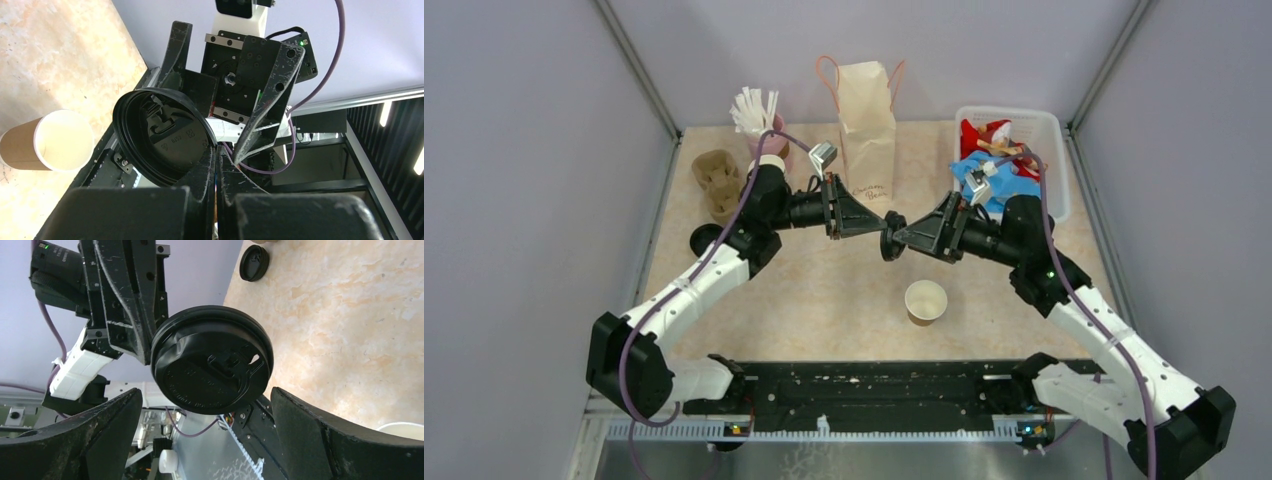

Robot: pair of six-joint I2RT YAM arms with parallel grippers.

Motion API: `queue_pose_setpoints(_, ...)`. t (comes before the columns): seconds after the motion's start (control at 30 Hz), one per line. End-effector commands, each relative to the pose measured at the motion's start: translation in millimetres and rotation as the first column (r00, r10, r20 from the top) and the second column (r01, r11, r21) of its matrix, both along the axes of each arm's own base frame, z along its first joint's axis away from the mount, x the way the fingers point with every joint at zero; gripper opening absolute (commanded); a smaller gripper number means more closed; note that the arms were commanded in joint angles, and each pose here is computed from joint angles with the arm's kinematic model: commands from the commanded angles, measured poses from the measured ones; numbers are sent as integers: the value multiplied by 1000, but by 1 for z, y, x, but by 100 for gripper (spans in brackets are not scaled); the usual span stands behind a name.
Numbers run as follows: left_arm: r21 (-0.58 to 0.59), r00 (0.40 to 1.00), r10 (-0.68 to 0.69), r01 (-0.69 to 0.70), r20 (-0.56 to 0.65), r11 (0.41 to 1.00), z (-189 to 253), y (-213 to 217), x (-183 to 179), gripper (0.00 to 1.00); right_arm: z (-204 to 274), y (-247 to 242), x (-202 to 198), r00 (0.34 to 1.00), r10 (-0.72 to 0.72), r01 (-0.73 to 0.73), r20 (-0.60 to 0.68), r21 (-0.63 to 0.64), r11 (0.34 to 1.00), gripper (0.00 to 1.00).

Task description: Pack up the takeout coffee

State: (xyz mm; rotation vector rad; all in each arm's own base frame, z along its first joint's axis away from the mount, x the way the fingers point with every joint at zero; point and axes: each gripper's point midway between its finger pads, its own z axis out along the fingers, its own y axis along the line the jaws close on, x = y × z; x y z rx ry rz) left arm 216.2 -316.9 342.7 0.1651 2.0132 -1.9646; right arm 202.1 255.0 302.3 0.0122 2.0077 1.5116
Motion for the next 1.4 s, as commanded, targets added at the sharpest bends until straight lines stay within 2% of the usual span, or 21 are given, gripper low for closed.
queue_pose_setpoints(0.0, -40, 998, -34, 36, 54, 999, 17, -2, -6, 0, 14, 4, 4, 998, 5, -6, 57, 20, 1000, 98)
queue_pose_setpoints(0.37, -39, 998, -42, 45, 54, 998, 15, -4, -7, 0, 11, 7, 6, 999, 13, -14, 50, 18, 1000, 92)
queue_pose_setpoints(0.47, -38, 998, -44, 46, 50, 998, 14, -5, -7, 0, 12, 8, 6, 998, 18, -19, 53, 20, 1000, 96)
queue_pose_setpoints(0.6, -37, 998, -46, 48, 49, 998, 14, -6, -7, 0, 10, 8, 7, 999, 19, -20, 47, 17, 1000, 96)
queue_pose_setpoints(1.33, -28, 998, -57, 58, 36, 998, 10, -8, -9, 0, 6, 6, 10, 1000, -3, 3, 27, -5, 1000, 83)
queue_pose_setpoints(1.37, -23, 998, -58, 59, 36, 998, 9, -8, -10, 2, 6, 5, 10, 1000, -6, 7, 27, -9, 1000, 83)
